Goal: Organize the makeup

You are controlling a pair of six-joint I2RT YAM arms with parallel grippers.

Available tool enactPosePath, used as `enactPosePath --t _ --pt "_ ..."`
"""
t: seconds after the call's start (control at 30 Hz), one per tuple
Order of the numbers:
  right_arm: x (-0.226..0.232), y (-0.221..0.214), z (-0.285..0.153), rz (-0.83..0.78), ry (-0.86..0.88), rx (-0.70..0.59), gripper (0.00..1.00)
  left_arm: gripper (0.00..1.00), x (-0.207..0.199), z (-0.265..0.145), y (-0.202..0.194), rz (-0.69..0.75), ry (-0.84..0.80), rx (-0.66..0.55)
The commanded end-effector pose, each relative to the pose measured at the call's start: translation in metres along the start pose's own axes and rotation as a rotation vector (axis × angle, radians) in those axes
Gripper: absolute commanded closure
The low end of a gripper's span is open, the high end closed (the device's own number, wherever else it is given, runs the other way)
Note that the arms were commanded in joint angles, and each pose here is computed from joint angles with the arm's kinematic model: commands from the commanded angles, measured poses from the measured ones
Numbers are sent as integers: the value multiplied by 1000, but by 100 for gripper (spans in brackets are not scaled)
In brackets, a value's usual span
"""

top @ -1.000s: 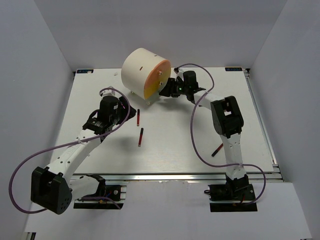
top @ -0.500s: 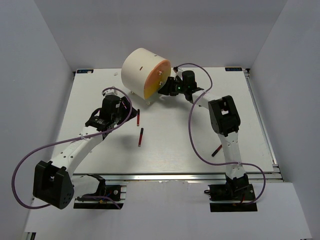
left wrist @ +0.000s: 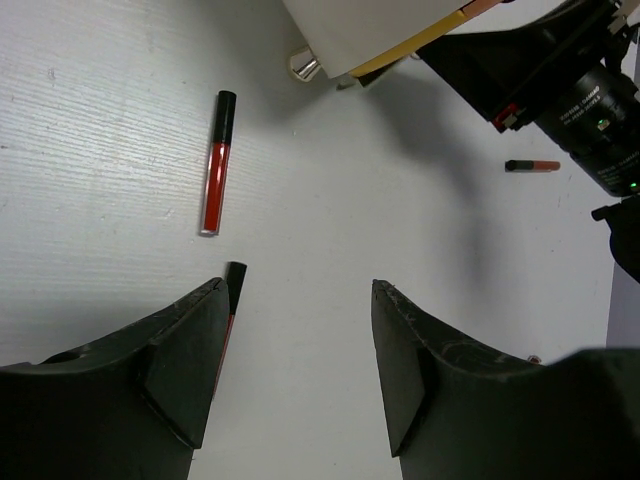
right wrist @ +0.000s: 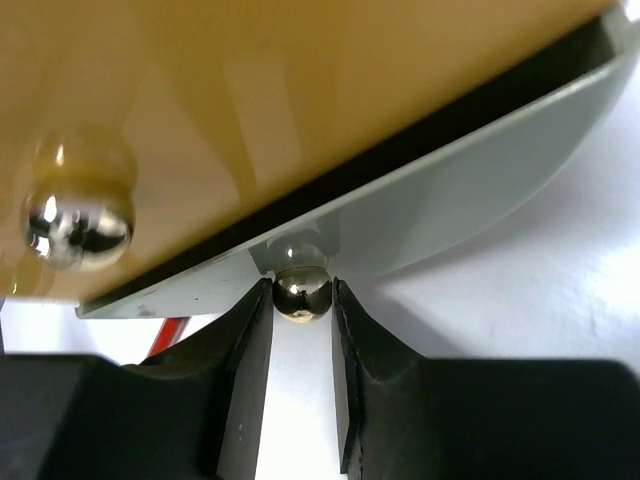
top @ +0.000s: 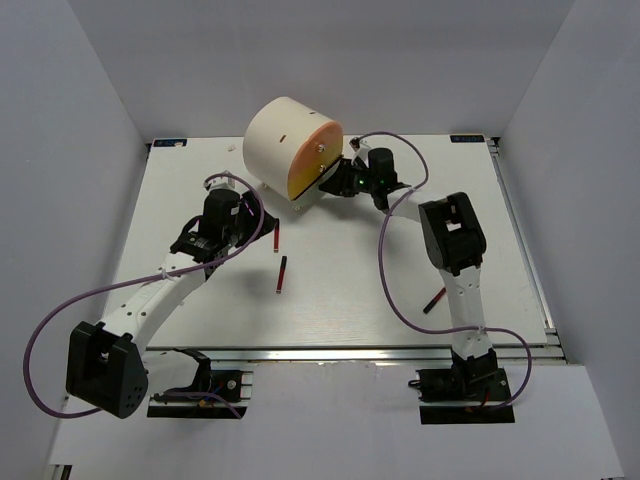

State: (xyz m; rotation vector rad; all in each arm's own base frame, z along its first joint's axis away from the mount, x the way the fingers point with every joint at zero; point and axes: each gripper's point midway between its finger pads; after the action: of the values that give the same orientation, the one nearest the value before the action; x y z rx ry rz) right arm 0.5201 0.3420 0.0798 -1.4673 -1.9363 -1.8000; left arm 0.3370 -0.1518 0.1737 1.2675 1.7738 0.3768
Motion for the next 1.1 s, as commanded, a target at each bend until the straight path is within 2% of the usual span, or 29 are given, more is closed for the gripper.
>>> enactPosePath --t 0.0,0.03,0.37,0.47,0.53,0.57,0.63,0.67,0.77,0.93,1.07 --pt "15 17 -25 -44 9 -42 71 31 -6 0 6 -13 -33 -22" --pt "10 6 -31 -30 -4 -26 71 31 -6 0 6 -15 -36 -26" --pt "16 11 -80 -51 -34 -56 71 31 -2 9 -6 -6 -52 -5" --pt "12 -2 -87 -45 -47 -32 69 31 1 11 -10 10 -45 5" --pt "11 -4 -88 -50 -53 -27 65 31 3 13 -12 21 -42 11" --pt "10 -5 -88 -47 -60 -21 56 31 5 14 -14 26 -37 17" --pt "11 -4 -87 -50 -52 -16 46 31 7 16 -18 44 -35 29" --pt "12 -4 -87 -48 -52 -10 36 31 9 17 -19 48 -30 34" --pt "16 3 -89 -78 -45 -15 28 31 11 22 -24 78 -27 56" --pt "23 4 -104 -136 -58 14 26 30 13 31 -27 152 -26 77" --pt "32 4 -136 -257 -71 42 26 30 23 48 -34 267 5 131"
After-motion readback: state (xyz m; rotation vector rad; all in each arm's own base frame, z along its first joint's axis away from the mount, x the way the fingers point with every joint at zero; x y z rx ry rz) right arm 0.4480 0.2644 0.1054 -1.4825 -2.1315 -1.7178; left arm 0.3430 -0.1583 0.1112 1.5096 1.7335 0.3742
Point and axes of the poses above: each gripper's point midway between its finger pads, its own z axis out along the fingers, its own x axis along the line the jaws close on, y = z × x, and after that the axes turned 3 degrees about z, right-handed
